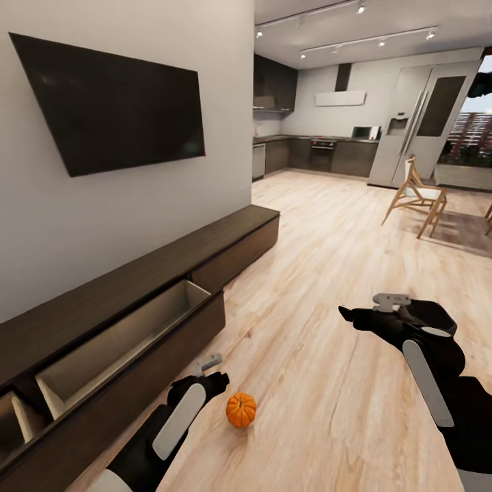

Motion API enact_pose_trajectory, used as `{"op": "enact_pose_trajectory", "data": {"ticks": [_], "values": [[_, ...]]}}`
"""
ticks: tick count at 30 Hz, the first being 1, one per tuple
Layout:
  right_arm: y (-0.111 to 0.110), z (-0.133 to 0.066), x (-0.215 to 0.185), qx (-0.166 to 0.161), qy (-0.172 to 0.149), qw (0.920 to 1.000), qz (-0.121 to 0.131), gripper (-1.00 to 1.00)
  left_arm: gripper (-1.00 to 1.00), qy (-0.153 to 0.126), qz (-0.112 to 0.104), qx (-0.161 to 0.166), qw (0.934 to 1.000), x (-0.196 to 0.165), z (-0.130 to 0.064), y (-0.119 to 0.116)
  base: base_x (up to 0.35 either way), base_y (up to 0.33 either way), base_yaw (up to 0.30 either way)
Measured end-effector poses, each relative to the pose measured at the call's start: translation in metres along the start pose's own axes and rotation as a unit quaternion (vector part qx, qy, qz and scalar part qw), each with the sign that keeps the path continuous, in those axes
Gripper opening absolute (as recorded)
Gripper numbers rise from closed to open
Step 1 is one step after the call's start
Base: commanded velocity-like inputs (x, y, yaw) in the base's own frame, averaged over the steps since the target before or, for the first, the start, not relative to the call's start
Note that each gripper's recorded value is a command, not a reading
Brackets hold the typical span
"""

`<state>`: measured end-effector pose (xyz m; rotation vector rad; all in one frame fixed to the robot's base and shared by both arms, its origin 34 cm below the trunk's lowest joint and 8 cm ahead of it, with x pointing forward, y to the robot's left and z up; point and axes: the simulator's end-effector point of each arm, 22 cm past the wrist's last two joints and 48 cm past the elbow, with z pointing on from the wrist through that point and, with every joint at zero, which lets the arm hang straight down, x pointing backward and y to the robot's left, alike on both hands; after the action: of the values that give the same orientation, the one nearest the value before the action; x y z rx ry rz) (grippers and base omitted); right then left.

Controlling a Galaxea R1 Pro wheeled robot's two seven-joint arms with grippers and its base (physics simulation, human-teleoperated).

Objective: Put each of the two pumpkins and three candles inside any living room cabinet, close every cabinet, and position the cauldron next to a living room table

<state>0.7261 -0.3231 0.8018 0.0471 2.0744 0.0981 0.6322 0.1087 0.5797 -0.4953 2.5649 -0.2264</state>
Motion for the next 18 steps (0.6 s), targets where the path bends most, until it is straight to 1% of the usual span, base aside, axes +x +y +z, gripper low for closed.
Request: {"op": "enact_pose_trajectory", "data": {"ticks": [1,3,4,5,6,18], "values": [[0.000,-0.001,-0.001,0.001,-0.001,1.0000,0.000,1.00,1.00,-0.001,0.000,0.000,1.0000,0.000,-0.001,0.000,0.285,-0.180,-0.068],[-0.012,-0.002,-0.001,0.029,0.000,0.9996,-0.003,1.00,1.00,-0.002,0.001,0.000,1.0000,-0.001,-0.001,0.000,0.274,-0.202,-0.051],[-0.013,-0.002,-0.001,0.033,0.000,0.9994,-0.003,1.00,1.00,-0.002,0.001,0.000,1.0000,-0.002,-0.002,0.000,0.216,-0.261,-0.130],[-0.020,-0.003,-0.001,0.047,0.001,0.9989,-0.003,1.00,1.00,-0.003,0.002,0.000,1.0000,-0.001,-0.002,-0.001,0.158,-0.293,-0.222],[-0.022,-0.003,-0.001,0.051,0.001,0.9987,-0.003,1.00,1.00,-0.002,0.003,0.000,1.0000,-0.001,-0.002,-0.001,0.148,-0.298,-0.231],[-0.023,-0.003,-0.001,0.054,0.001,0.9986,-0.003,1.00,1.00,-0.001,0.004,0.001,1.0000,-0.001,-0.002,-0.002,0.095,-0.318,-0.261]]}}
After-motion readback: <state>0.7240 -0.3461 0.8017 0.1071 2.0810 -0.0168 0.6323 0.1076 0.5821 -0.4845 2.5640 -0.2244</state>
